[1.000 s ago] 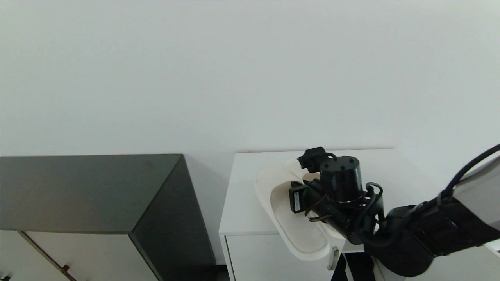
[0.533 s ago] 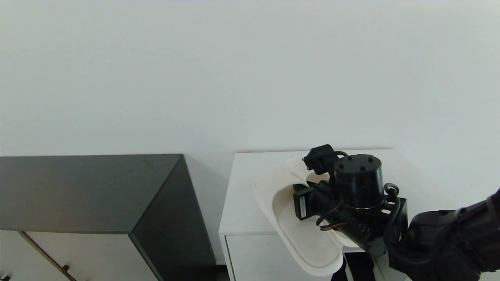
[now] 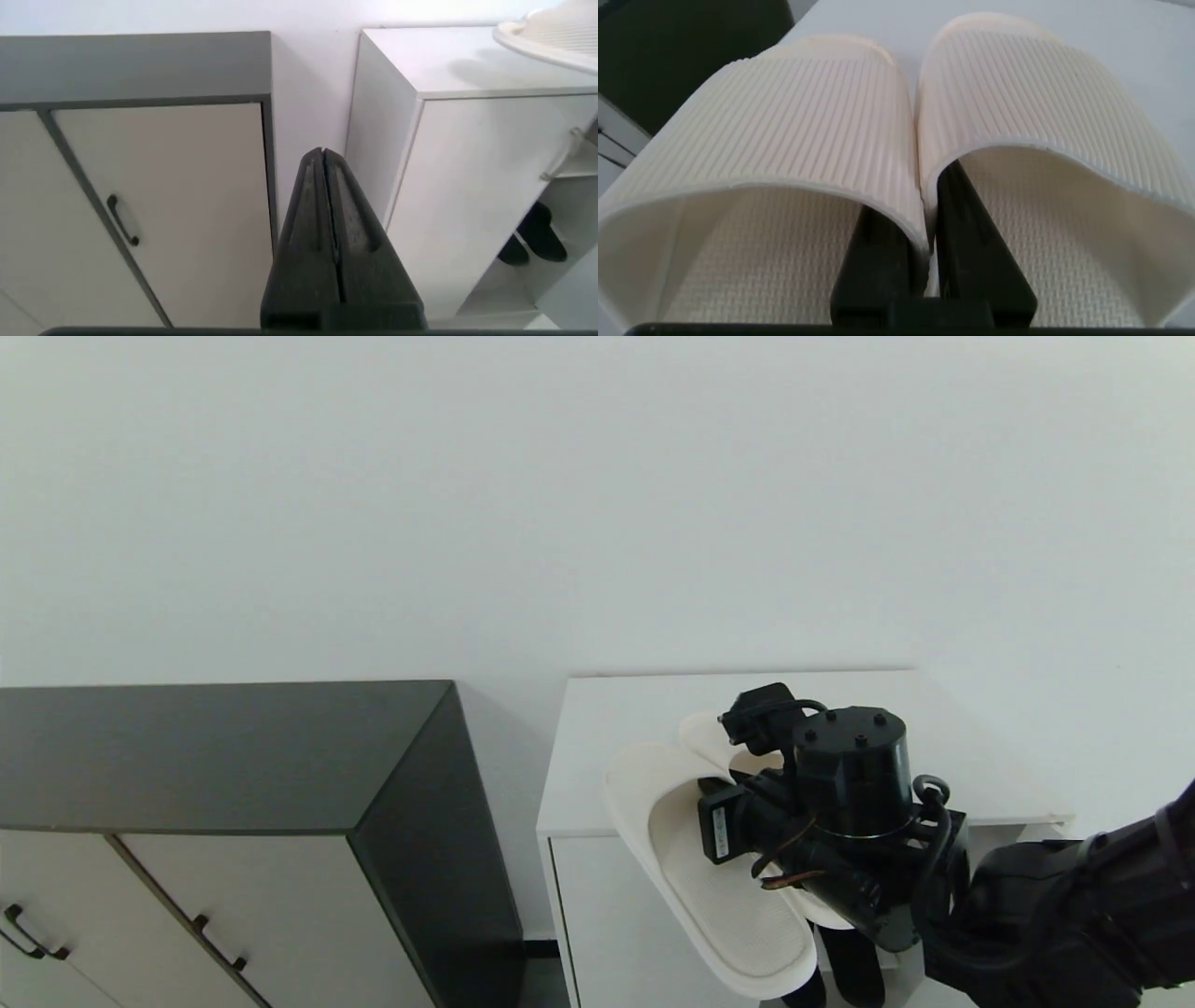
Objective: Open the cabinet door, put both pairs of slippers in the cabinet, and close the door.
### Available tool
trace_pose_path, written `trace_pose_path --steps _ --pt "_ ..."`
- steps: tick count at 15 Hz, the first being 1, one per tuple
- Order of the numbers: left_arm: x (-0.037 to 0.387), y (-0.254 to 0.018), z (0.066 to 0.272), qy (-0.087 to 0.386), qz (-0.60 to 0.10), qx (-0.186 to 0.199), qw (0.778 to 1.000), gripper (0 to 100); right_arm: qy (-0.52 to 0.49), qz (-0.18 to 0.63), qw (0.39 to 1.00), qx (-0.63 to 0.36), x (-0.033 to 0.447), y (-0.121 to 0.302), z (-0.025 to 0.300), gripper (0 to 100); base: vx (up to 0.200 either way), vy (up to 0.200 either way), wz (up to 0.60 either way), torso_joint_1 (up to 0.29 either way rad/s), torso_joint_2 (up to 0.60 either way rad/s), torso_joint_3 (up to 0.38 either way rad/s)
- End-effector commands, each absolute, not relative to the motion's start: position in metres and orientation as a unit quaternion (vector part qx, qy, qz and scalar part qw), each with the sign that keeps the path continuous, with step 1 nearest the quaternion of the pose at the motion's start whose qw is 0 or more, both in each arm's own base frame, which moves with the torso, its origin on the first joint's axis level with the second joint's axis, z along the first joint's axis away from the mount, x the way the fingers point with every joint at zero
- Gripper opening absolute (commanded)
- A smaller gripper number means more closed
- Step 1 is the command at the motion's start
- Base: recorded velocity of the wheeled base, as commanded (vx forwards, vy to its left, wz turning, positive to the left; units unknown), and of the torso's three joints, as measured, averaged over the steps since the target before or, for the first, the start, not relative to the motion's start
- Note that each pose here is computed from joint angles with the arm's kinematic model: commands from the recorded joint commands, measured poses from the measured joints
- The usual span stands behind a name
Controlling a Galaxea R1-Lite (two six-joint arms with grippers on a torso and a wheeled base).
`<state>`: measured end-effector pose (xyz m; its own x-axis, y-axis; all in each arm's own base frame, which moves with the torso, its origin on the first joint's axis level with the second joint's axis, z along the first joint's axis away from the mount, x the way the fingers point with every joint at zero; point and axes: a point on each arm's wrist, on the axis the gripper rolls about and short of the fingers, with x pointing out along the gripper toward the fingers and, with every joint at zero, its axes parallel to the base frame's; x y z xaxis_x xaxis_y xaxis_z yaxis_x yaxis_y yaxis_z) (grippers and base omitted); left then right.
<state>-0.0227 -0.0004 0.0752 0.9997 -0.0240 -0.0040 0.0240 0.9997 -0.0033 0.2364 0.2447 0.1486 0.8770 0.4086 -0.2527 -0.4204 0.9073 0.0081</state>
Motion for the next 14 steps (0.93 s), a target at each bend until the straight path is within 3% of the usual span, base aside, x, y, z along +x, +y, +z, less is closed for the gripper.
trace_pose_path --steps 1,7,14 --pt "-0.0227 -0.0004 0.0752 0.002 -0.012 -0.002 1.000 0 0.133 0.213 0.967 -0.029 0.2389 0.2473 0.1409 0 -0.200 0.000 0.00 -0.002 0.00 0.002" --pt "-0.0227 -0.0004 0.0752 0.002 -0.012 -0.002 1.000 0 0.132 0.212 0.968 -0.028 0.2394 0.2477 0.1413 0 -0.200 0.000 0.00 0.005 0.00 0.005" --pt "-0.0227 -0.0004 0.0752 0.002 -0.012 -0.002 1.000 0 0.130 0.211 0.969 -0.026 0.2403 0.2486 0.1405 0 0.000 0.000 0.00 0.000 0.00 0.000"
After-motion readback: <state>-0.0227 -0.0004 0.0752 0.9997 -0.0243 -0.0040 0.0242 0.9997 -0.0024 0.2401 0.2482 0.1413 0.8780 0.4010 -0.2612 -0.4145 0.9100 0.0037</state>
